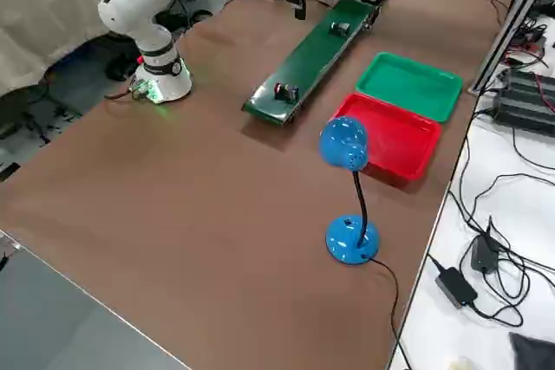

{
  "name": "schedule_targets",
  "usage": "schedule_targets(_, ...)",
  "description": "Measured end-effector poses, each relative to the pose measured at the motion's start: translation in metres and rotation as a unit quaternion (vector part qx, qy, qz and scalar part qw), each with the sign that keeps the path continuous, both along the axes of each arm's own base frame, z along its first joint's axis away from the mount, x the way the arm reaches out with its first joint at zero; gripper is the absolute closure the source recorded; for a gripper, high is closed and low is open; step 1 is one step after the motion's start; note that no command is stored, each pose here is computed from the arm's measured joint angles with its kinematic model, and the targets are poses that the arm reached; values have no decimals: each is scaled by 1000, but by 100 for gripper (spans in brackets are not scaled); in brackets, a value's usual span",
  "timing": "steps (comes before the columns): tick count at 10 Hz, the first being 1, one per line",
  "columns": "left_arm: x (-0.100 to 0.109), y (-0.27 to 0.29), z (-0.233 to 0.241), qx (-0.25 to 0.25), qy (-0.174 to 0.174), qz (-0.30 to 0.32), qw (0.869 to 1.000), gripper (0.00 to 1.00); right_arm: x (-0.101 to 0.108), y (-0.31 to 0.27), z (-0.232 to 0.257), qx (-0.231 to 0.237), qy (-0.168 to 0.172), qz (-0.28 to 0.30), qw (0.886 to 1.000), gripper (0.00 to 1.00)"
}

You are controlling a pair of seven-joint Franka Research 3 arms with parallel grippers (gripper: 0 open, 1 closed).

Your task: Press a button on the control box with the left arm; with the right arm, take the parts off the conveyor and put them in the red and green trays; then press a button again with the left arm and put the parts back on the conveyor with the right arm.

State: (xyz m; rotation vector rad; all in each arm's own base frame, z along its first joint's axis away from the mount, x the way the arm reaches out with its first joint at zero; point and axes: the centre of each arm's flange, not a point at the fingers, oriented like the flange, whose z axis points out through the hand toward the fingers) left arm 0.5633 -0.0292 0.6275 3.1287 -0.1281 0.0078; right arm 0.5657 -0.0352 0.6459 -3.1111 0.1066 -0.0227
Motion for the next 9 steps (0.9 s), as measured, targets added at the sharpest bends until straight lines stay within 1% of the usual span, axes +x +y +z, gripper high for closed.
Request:
schedule_targets(4, 0, 2, 0, 0, 1, 1, 1000, 2, 0, 0, 0, 0, 0, 0, 1000, 0)
schedule_targets(6, -1, 2, 0, 0, 2, 2, 1000, 5, 0, 0, -1, 0, 1, 0, 1000, 0)
schedule_targets(8, -1, 2, -9, 1, 12, 2, 1000, 14, 0, 0, -1, 0, 1, 0, 1000, 0)
schedule_targets(9, 0, 2, -22, 1, 16, 2, 1000, 31, 0, 0, -1, 0, 1, 0, 1000, 0)
